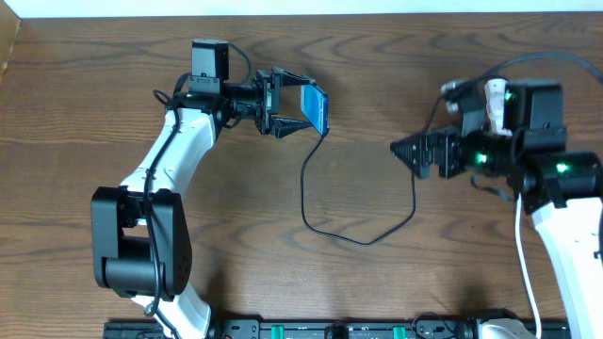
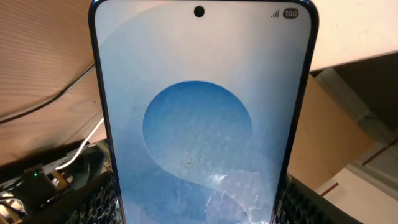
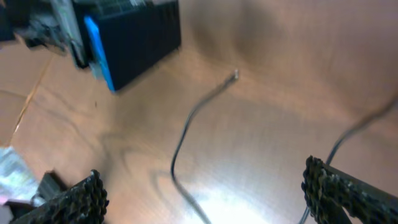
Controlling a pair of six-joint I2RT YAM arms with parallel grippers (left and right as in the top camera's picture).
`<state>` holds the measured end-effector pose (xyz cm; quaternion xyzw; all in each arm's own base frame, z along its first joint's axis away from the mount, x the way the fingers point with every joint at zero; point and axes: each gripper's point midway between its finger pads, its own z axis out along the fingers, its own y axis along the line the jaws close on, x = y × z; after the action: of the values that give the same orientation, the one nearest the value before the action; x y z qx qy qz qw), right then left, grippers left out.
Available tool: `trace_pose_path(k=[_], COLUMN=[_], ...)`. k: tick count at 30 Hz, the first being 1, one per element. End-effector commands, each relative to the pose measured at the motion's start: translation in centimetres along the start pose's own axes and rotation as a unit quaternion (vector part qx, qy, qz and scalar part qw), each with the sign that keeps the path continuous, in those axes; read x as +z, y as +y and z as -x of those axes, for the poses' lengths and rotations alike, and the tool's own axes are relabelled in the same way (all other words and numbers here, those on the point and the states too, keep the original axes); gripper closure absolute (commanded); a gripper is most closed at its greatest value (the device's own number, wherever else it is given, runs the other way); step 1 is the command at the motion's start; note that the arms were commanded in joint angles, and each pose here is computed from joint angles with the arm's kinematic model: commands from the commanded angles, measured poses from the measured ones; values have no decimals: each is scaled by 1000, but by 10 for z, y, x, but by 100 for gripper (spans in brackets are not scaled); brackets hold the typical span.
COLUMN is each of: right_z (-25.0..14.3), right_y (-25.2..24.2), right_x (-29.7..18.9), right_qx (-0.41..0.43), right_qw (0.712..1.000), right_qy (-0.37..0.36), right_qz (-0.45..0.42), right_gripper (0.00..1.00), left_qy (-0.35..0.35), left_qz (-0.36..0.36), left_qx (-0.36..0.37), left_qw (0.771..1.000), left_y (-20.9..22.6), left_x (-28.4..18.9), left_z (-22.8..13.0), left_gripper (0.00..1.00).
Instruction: Plug charger to phone and switch on socket
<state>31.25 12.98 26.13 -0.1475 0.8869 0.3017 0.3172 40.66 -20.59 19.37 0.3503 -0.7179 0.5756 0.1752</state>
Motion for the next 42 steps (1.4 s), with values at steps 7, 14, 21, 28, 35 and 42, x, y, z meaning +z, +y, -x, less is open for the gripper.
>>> trace_pose_path(k=[7, 14, 21, 28, 35, 42], right_z=[44, 38, 43, 28, 27, 31], right_y=[6, 34, 60, 67, 71, 72], right_x=[3, 54, 79, 122, 158, 174], right_qx=[14, 9, -1, 18, 11, 10], right_qw=[998, 998, 998, 999, 999, 999], right_qy=[-67, -28, -39, -11, -13, -24], right_qz=[11, 49, 49, 29, 38, 38], right_gripper=[7, 22, 25, 32, 45, 55], left_qy=[-13, -25, -31, -26, -21, -21], left_qz=[-9, -5, 0, 2, 6, 6], left_qx=[18, 20, 23, 23, 25, 25], left_qw=[1000, 999, 999, 999, 999, 999], left_y=[-13, -12, -10, -10, -8, -8], left_x=[-4, 0, 6, 8, 12, 12], left_z=[-4, -2, -2, -5, -9, -9], left_gripper=[31, 31, 31, 30, 31, 31])
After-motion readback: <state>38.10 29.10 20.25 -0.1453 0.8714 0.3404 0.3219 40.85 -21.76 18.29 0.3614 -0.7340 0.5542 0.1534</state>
